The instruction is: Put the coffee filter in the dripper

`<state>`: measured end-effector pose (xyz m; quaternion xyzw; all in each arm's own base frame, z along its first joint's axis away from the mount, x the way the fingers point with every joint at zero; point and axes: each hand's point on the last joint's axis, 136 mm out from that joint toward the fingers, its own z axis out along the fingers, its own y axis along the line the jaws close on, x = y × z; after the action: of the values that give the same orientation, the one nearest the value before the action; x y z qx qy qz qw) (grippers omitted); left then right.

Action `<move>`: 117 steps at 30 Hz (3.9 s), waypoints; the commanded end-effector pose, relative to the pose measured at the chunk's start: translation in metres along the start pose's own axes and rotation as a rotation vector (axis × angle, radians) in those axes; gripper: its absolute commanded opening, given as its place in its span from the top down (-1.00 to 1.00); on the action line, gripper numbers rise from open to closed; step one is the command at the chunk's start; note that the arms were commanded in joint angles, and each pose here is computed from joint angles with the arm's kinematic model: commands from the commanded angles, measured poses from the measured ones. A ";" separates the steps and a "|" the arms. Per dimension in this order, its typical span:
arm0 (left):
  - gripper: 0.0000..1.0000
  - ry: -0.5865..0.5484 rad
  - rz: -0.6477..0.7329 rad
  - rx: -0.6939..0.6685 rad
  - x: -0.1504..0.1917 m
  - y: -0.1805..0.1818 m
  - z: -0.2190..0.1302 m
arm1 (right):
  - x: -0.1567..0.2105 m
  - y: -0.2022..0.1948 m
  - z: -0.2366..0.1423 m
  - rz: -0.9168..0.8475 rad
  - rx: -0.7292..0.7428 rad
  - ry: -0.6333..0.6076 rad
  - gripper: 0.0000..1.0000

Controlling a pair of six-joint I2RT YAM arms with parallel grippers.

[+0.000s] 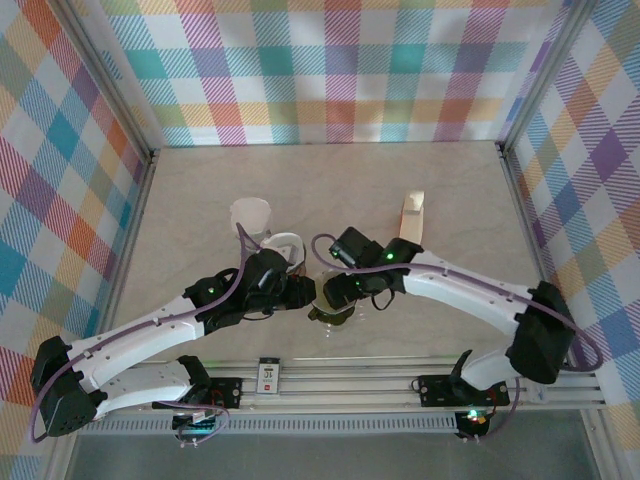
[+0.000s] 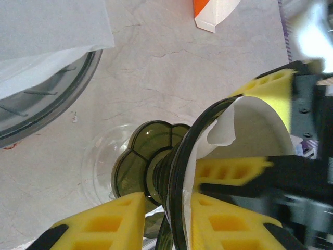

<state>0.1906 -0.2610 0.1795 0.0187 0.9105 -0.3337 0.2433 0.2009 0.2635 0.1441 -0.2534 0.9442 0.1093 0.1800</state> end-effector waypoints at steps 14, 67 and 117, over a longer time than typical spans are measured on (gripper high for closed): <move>0.14 -0.018 -0.011 0.001 -0.001 0.002 -0.002 | -0.022 -0.019 -0.061 0.078 0.002 -0.290 -0.76; 0.00 -0.041 0.000 0.051 -0.004 -0.006 -0.007 | 0.012 0.000 0.025 -0.013 0.007 0.079 -0.88; 0.64 -0.023 -0.011 0.027 0.001 0.002 -0.001 | -0.019 0.005 -0.024 0.000 -0.069 -0.170 -0.91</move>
<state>0.1906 -0.2592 0.1812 0.0155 0.9034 -0.3444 0.2550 0.2026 0.2686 0.1506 -0.2515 0.9364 0.1358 0.2037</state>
